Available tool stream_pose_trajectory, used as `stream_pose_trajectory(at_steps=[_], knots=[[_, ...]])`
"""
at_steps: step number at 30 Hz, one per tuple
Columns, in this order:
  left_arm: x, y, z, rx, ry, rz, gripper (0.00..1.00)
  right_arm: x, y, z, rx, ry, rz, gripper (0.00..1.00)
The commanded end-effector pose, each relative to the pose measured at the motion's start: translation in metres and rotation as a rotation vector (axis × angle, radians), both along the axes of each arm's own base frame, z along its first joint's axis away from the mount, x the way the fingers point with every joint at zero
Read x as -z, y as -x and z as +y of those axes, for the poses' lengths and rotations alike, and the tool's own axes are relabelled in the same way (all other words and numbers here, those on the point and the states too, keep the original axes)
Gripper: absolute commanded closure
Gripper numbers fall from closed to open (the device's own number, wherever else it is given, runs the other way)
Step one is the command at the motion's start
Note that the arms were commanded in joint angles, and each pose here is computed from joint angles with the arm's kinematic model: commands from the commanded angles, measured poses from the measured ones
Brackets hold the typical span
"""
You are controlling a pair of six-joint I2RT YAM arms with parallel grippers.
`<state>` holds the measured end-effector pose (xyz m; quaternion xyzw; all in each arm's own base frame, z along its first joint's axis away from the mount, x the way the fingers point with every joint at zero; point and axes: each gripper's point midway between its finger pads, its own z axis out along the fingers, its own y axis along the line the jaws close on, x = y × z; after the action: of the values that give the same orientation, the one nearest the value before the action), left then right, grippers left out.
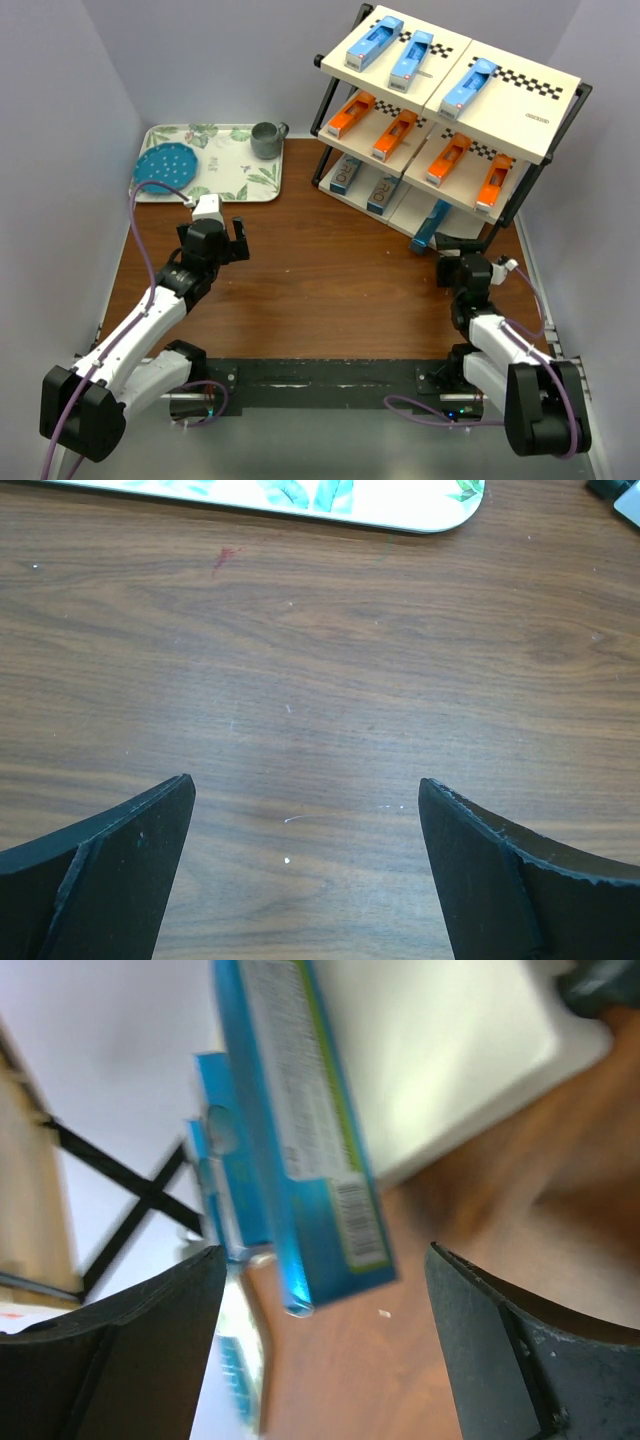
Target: Place and organize the toothpastes onto the shelf
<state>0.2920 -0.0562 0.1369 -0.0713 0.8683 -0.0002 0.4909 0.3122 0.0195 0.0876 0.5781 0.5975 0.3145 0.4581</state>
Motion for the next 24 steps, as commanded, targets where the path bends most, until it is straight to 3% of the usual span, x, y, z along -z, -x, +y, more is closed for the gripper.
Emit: stream_pose_trajectory(at_steps=[1,5,16,24], knots=[[-0.006,-0.005,-0.004,0.016,-0.006,-0.035,0.0,0.011,0.016,0.0,-0.077,0.136,0.116,0.13],[-0.006,-0.005,-0.005,0.02,-0.006,-0.036,0.0,-0.007,0.021,-0.001,-0.173,0.316,0.131,0.12],[-0.004,-0.006,-0.006,0.025,-0.006,-0.031,0.0,0.002,0.042,0.032,-0.284,0.59,0.182,0.07],[-0.005,-0.005,-0.007,0.027,-0.004,-0.033,0.0,-0.017,0.033,0.041,-0.17,0.8,0.213,0.06]])
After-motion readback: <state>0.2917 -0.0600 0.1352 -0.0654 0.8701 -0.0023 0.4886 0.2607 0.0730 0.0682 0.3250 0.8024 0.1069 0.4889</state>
